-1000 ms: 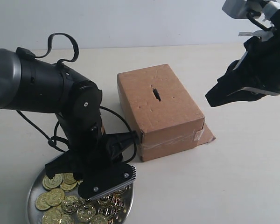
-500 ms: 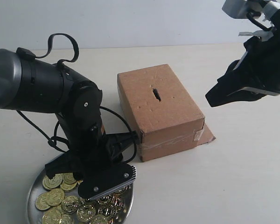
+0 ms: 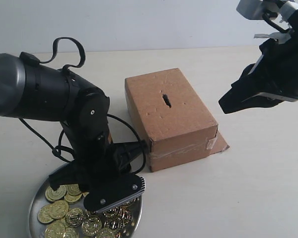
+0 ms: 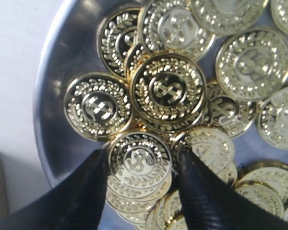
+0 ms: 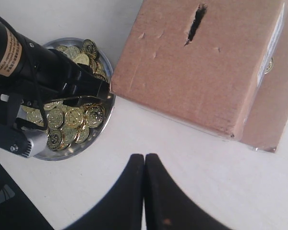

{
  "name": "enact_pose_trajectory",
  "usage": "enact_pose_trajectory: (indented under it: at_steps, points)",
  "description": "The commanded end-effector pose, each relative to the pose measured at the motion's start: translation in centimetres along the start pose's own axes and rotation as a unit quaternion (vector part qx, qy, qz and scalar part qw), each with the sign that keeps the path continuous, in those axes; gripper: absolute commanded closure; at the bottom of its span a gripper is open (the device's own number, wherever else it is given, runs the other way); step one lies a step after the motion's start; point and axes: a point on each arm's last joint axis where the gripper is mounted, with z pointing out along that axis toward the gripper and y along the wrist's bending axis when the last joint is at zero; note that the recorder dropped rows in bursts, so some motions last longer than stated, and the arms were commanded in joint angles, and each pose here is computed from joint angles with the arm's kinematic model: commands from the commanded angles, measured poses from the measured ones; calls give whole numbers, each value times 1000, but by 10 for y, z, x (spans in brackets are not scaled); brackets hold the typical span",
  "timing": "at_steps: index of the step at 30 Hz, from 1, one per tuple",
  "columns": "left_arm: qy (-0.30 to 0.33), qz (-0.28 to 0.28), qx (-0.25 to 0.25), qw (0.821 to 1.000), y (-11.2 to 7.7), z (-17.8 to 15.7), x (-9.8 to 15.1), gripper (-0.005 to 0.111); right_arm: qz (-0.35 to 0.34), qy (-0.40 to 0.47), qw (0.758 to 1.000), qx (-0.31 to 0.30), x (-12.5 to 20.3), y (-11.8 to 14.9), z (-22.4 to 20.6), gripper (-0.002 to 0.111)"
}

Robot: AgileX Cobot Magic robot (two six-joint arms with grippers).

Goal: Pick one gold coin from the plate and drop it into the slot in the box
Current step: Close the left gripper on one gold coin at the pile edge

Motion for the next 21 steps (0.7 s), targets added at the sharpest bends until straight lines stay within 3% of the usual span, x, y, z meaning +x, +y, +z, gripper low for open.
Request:
enact_pose_trajectory:
  at_steps: [1,21]
  points:
    - [-1,5,3,1000,1,2,-1,61,-4,-3,1000,-2,0,1,0,108]
    - [1,5,-1,1000,1,2,-1,61,-3,-4,1000,-3,0,1,0,108]
